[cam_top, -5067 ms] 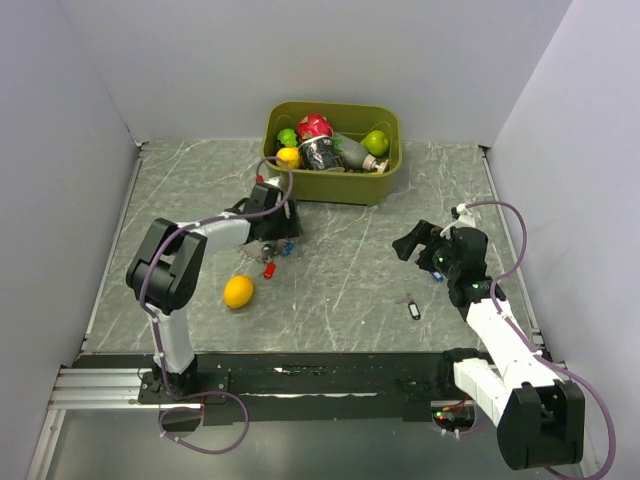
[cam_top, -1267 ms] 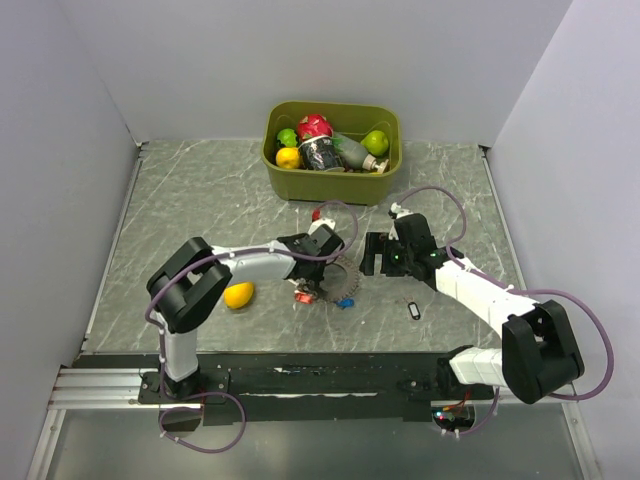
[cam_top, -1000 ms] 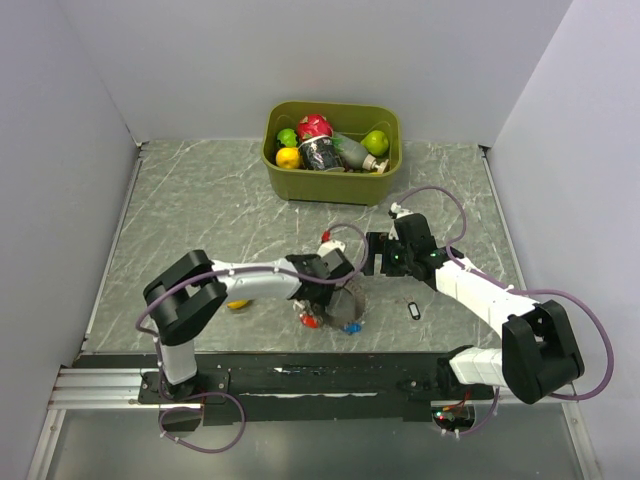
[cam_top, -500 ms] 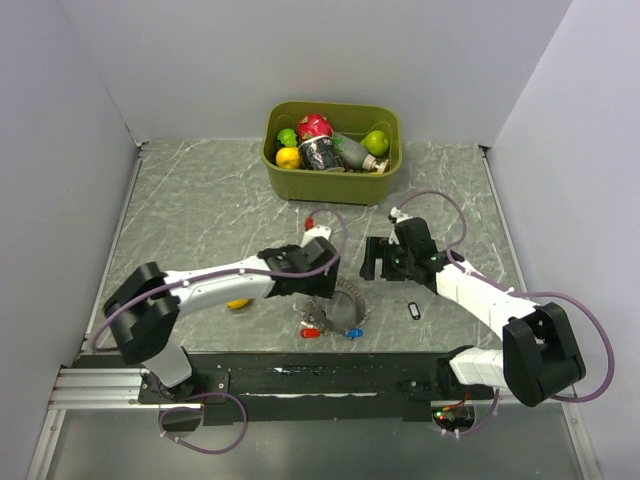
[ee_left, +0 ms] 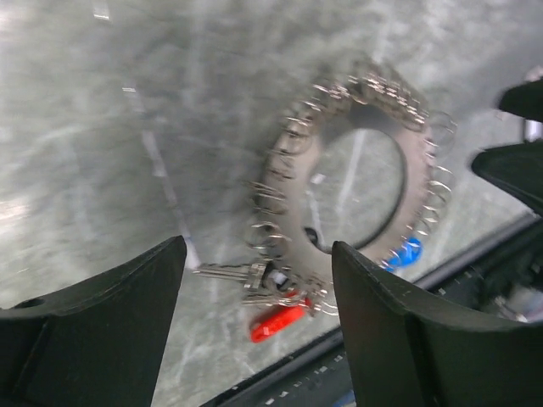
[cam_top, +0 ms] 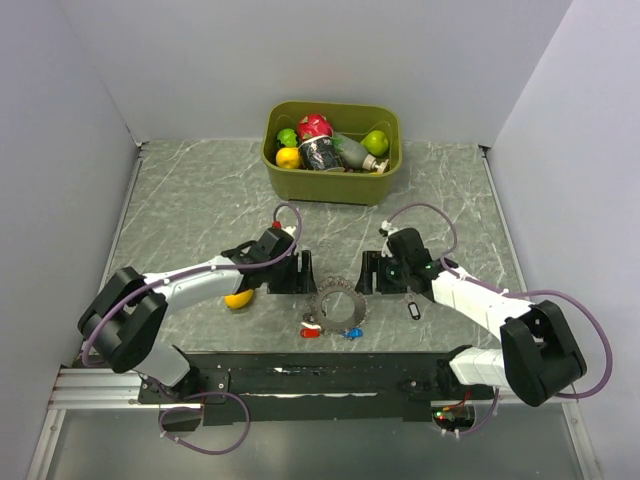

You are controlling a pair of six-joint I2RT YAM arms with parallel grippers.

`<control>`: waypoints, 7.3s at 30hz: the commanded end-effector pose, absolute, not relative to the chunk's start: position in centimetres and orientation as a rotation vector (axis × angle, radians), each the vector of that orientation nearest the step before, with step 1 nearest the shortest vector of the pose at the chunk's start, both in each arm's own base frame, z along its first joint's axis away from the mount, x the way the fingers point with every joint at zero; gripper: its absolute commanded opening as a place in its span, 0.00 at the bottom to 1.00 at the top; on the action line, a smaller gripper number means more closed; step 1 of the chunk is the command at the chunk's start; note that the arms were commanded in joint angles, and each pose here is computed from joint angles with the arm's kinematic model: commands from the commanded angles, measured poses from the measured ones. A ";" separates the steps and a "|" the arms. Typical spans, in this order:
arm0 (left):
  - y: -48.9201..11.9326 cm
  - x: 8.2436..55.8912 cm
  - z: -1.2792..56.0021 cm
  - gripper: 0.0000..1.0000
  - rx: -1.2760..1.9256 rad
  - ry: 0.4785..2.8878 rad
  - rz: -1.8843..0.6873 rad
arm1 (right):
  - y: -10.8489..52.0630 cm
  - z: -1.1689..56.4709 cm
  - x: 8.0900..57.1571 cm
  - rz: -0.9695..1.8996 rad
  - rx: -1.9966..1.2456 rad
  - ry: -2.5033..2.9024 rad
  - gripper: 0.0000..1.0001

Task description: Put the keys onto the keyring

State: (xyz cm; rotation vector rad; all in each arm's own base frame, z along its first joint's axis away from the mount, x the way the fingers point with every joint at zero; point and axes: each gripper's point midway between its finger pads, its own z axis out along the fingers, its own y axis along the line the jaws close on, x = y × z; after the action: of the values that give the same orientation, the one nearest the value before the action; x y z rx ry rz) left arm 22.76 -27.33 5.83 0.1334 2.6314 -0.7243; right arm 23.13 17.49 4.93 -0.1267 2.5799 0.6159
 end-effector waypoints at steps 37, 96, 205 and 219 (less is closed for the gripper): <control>-26.9 30.0 9.0 0.71 0.188 2.495 -0.635 | 20.3 4.4 22.4 0.709 -0.120 2.589 0.63; -28.0 23.8 5.5 0.19 0.262 2.488 -1.053 | 21.4 7.1 24.2 0.709 -0.143 2.499 0.69; -26.9 29.8 2.0 0.47 -0.052 2.450 -1.017 | 32.3 4.2 29.0 0.890 -0.377 2.535 0.13; -29.1 28.1 3.5 0.35 0.098 2.347 -1.268 | 31.7 2.2 28.8 0.845 -0.334 2.583 0.10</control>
State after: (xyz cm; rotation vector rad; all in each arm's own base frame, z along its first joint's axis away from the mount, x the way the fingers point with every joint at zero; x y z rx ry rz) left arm 29.29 -28.32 3.00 0.0091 2.3857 -1.1788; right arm 28.20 31.21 2.25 -0.3358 2.6052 0.8559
